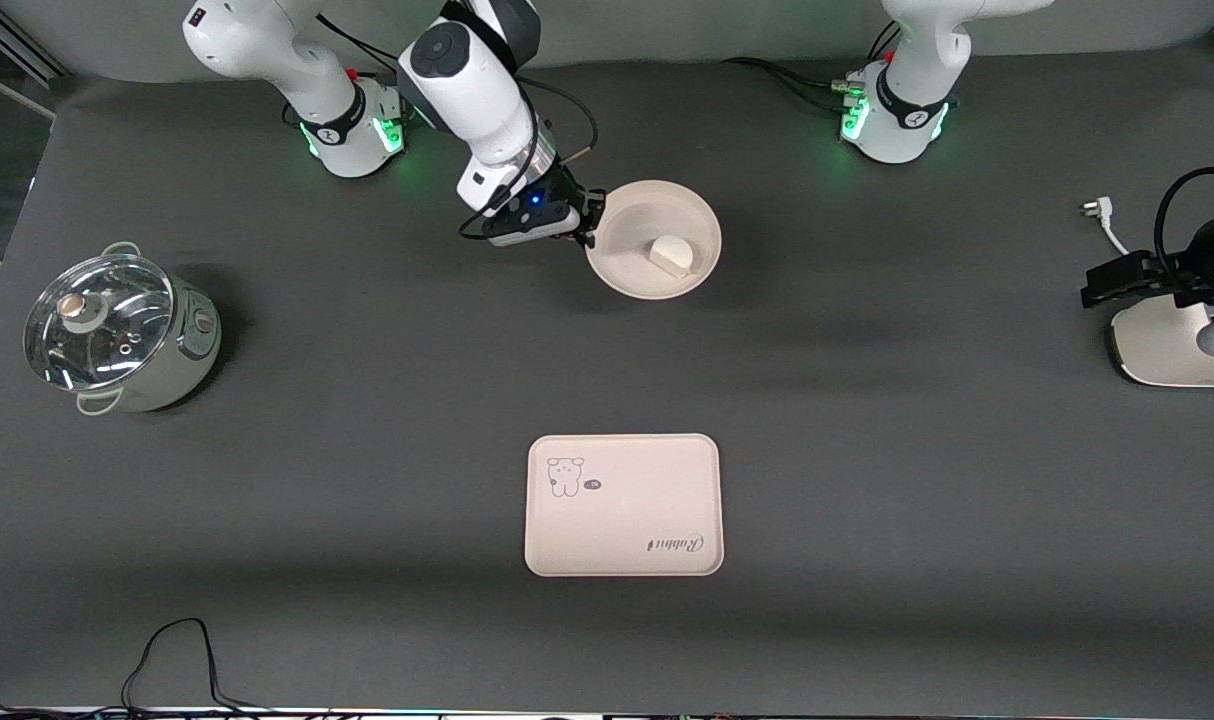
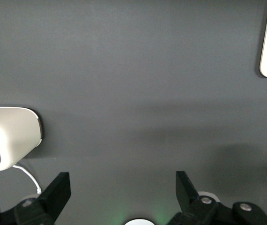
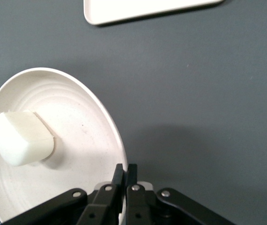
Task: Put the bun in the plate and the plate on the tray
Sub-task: 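Lift the plate with the right gripper and carry it over the tray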
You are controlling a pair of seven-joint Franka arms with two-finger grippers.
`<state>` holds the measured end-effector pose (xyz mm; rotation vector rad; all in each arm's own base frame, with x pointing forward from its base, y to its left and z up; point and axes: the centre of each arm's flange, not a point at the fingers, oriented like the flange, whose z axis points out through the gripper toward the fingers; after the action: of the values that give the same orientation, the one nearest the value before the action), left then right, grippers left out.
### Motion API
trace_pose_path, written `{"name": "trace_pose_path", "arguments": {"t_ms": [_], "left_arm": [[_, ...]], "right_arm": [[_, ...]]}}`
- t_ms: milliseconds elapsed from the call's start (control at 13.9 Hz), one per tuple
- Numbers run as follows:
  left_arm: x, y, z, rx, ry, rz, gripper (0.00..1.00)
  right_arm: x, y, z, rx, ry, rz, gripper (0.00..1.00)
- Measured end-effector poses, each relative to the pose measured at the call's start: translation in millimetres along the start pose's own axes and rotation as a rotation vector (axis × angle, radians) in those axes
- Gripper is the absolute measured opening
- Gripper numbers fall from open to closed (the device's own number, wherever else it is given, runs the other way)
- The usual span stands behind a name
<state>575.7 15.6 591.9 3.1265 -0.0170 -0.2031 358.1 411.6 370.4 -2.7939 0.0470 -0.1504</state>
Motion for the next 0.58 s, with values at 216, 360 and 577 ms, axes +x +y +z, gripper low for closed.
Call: {"name": "trace_pose_path", "arguments": {"t_ms": [216,360,577], "left_arm": [[0,0,0,0.0,0.0,0.0,1.0],[0,0,0,0.0,0.0,0.0,1.0],[0,0,-1,0.0,0.002,0.001,1.0]], "right_arm": [[54,28,-3,-0.017,0.031,-0.012,0.04],[104,28,-4,-0.024,0.043,0.012,0.04],[186,12,4,-0.023,0.06,0.05,0.04]]}}
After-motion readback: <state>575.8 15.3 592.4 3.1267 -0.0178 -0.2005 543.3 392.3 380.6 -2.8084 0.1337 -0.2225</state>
